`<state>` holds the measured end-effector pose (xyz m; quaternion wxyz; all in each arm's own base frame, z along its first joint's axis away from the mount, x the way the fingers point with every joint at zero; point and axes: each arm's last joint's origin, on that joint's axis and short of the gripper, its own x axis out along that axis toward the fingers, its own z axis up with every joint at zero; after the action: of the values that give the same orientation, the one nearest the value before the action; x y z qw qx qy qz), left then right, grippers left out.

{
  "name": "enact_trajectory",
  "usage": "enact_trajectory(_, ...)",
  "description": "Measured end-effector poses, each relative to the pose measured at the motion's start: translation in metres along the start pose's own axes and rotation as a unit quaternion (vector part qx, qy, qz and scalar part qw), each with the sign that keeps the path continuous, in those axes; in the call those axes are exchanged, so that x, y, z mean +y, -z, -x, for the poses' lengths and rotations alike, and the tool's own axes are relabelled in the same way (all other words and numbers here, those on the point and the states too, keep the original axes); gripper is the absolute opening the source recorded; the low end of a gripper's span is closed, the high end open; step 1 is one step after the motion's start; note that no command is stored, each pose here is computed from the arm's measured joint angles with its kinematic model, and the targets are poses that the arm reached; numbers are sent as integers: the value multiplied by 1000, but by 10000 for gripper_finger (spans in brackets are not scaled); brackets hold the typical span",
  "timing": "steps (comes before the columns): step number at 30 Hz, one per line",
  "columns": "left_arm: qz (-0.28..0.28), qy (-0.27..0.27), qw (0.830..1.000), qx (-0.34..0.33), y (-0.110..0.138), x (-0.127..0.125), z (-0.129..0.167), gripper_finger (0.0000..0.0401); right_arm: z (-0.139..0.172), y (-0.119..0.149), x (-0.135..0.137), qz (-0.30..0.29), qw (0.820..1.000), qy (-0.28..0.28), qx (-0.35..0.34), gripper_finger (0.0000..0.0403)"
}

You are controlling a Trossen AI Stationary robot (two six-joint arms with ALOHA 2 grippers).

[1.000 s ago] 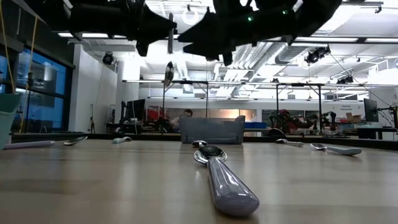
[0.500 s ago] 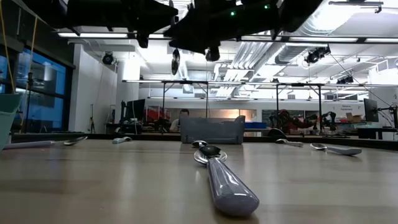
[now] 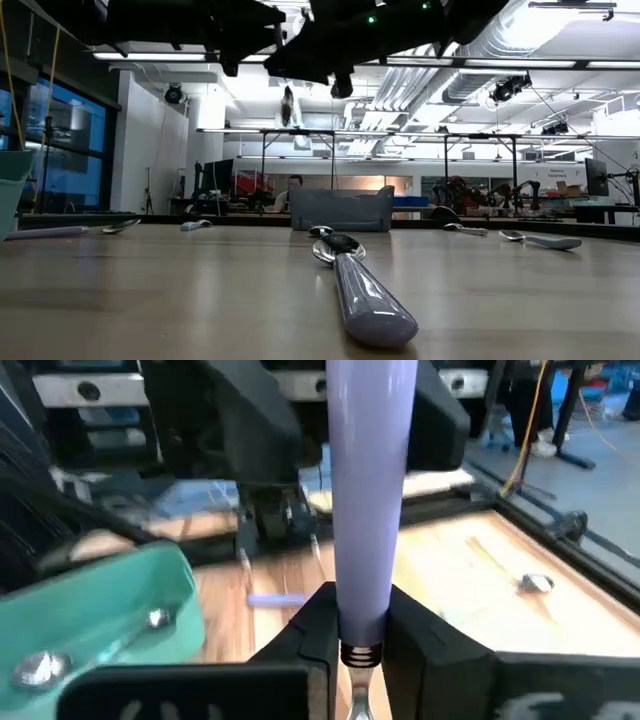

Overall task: Sort silverware by color (type)
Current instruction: Put the purple spoon into the orange bin

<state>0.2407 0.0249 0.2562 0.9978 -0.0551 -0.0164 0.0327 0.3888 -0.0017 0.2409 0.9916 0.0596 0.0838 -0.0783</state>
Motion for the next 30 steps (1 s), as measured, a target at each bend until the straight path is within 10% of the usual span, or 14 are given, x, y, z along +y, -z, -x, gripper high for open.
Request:
enact_trajectory(16,-43,-16,999,27,34,3,14,186,95,-33,22,-72,979,0,189,18)
enact_trajectory(30,-30,-22,999,35,50,6,23,184,236,-1,111,-311,827,23,468,20)
